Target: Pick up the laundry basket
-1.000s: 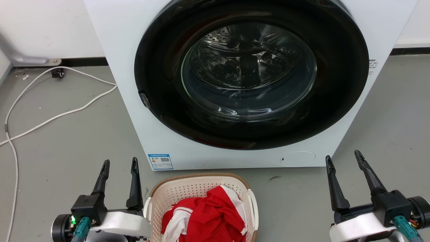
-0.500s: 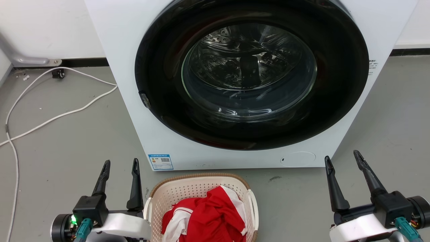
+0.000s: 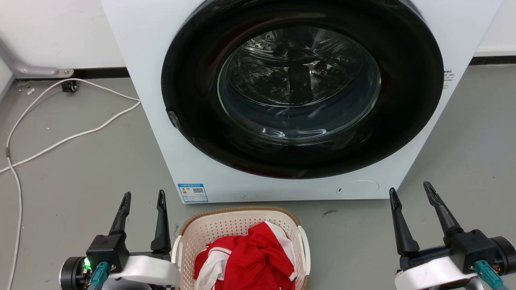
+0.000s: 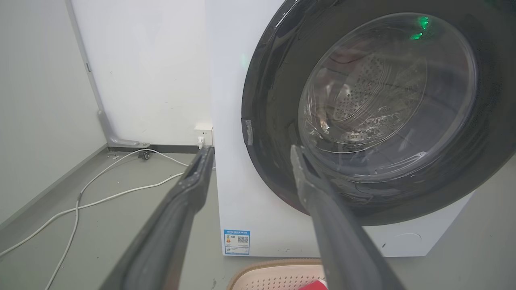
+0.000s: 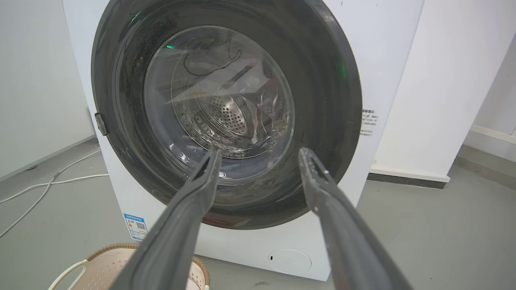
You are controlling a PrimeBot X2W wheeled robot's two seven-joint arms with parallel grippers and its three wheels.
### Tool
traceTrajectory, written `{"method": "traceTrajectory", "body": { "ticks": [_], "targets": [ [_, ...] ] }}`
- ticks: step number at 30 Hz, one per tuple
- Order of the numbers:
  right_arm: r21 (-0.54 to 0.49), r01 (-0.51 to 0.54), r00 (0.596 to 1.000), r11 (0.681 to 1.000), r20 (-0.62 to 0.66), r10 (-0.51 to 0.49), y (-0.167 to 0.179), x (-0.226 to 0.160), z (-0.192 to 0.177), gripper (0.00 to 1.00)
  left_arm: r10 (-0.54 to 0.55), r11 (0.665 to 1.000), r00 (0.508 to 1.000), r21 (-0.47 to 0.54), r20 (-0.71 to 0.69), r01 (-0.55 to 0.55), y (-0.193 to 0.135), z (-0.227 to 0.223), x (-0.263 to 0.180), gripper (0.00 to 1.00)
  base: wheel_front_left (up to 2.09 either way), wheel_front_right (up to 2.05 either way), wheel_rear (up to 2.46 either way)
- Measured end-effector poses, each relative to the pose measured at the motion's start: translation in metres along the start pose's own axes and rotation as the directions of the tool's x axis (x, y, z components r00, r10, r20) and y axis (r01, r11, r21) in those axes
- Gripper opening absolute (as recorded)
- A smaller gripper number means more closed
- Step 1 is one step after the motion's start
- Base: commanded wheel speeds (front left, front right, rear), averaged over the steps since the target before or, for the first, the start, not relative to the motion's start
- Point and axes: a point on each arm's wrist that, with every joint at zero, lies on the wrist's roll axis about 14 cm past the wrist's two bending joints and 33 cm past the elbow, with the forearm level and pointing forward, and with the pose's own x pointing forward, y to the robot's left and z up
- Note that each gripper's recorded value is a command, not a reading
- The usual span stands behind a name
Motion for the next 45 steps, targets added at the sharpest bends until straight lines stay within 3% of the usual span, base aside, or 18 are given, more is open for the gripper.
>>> {"method": "traceTrajectory", "body": {
  "ticks": [11, 22, 33, 45],
  "targets": [
    [0.035, -0.019, 0.999, 0.999, -0.039, 0.020, 0.008, 0.001, -0.014, 1.00, 0.021, 1.000, 0.998, 0.003, -0.056, -0.021, 0.009, -0.018, 0.000, 1.00, 0.00, 0.00, 0.00],
    [0.089, -0.163, 0.950, 0.983, -0.253, 0.181, 0.056, 0.024, -0.092, 1.00, 0.041, 0.999, 0.965, 0.015, -0.259, -0.038, 0.033, -0.087, 0.018, 1.00, 0.00, 0.00, 0.00],
    [0.102, -0.322, 0.835, 0.941, -0.438, 0.334, 0.094, 0.047, -0.171, 1.00, 0.051, 0.998, 0.882, 0.048, -0.469, -0.032, 0.054, -0.164, 0.039, 1.00, 0.00, 0.00, 0.00],
    [0.151, -0.425, 0.614, 0.893, -0.677, 0.407, 0.106, 0.030, -0.270, 1.00, 0.044, 0.999, 0.728, 0.043, -0.684, -0.020, 0.061, -0.250, 0.036, 1.00, 0.00, 0.00, 0.00]
  ]
}}
